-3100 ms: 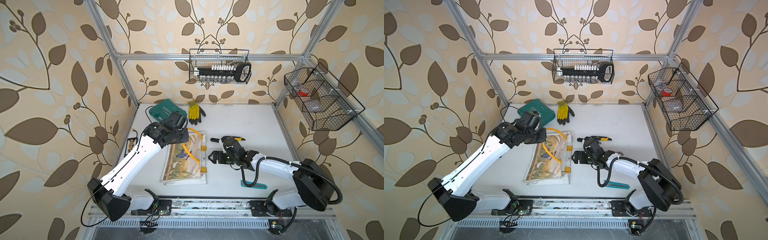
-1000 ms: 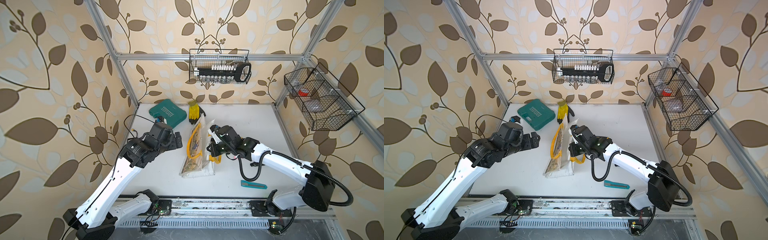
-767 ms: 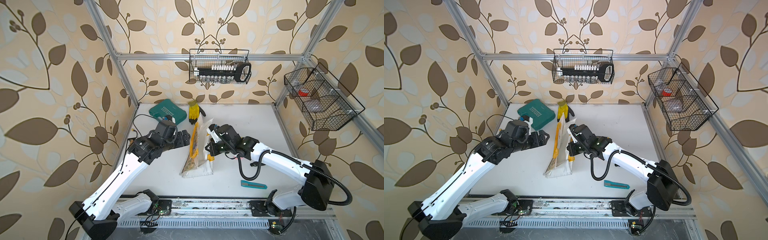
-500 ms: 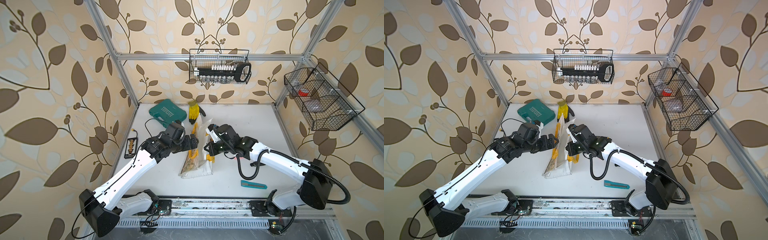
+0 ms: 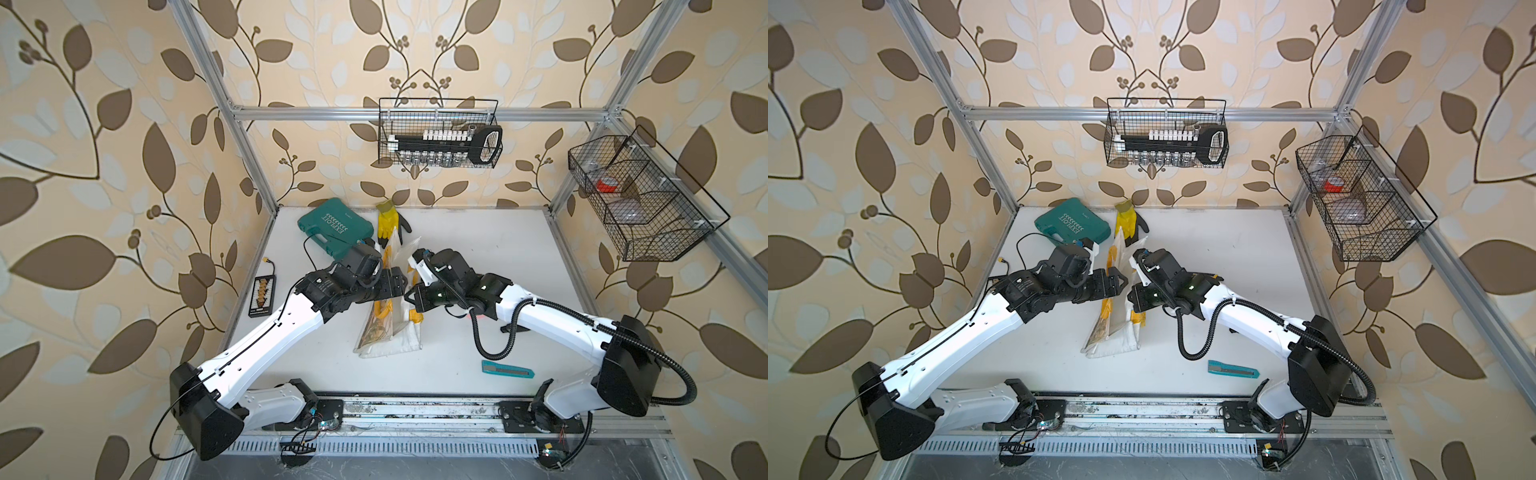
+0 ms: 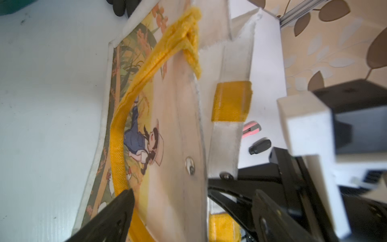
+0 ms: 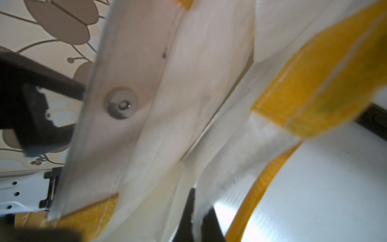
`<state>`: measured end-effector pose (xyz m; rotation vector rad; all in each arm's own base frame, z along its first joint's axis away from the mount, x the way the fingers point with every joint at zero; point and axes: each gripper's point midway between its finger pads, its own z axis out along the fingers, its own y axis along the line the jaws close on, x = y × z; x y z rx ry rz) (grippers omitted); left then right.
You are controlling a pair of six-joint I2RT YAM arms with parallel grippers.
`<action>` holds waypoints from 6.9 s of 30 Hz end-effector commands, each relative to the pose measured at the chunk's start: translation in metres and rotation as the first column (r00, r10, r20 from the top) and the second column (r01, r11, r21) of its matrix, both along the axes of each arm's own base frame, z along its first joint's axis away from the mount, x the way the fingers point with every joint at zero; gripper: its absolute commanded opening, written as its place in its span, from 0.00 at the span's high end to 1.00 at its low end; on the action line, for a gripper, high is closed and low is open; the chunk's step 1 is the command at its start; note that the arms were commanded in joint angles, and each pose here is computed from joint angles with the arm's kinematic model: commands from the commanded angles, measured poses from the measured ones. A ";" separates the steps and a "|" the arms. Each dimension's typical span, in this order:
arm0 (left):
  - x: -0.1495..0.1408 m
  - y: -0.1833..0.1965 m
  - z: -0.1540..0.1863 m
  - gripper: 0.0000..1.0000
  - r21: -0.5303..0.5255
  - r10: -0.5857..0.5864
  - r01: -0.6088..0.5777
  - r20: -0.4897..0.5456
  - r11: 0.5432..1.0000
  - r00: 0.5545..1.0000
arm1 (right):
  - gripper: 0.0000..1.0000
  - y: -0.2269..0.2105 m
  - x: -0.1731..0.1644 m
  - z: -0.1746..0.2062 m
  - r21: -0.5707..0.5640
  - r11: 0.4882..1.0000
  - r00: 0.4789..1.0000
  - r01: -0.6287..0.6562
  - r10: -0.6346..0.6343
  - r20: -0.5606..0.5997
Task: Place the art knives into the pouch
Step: Open the pouch at the center of the board.
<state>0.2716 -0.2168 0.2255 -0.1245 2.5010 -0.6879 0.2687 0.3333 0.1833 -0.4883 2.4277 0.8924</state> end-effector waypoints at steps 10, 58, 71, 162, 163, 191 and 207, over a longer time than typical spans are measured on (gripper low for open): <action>0.023 0.020 -0.014 1.00 0.268 0.006 -0.012 0.023 0.963 1.000 | 1.00 0.002 -0.004 0.049 0.079 0.997 0.997 -0.012 0.006 0.079; -0.008 0.038 0.054 1.00 0.018 -0.100 0.099 0.049 0.995 0.994 | 0.60 -0.126 0.016 0.022 -0.081 0.975 0.979 0.205 -0.204 0.016; 0.016 0.013 0.063 1.00 0.001 -0.097 0.097 0.080 0.995 0.992 | 0.55 -0.082 -0.001 0.095 0.052 0.997 0.986 0.050 -0.057 0.159; 0.034 0.108 0.082 0.24 -0.188 0.087 -0.068 0.089 0.980 0.992 | 0.50 -0.014 -0.039 -0.196 -0.588 0.637 0.848 -0.498 0.215 -0.485; 0.034 0.103 0.078 0.24 -0.172 0.075 -0.061 0.078 0.983 0.994 | 0.50 -0.012 -0.041 -0.197 -0.586 0.637 0.846 -0.501 0.219 -0.486; 0.060 0.068 -0.012 1.00 0.210 -0.026 0.041 -0.073 0.977 0.997 | 0.49 -0.006 -0.063 -0.200 -0.578 0.602 0.825 -0.551 0.288 -0.487; 0.024 0.121 0.003 1.00 0.417 0.033 -0.012 -0.042 0.909 0.999 | 0.49 -0.080 -0.012 -0.194 -0.585 0.679 0.859 -0.444 0.135 -0.494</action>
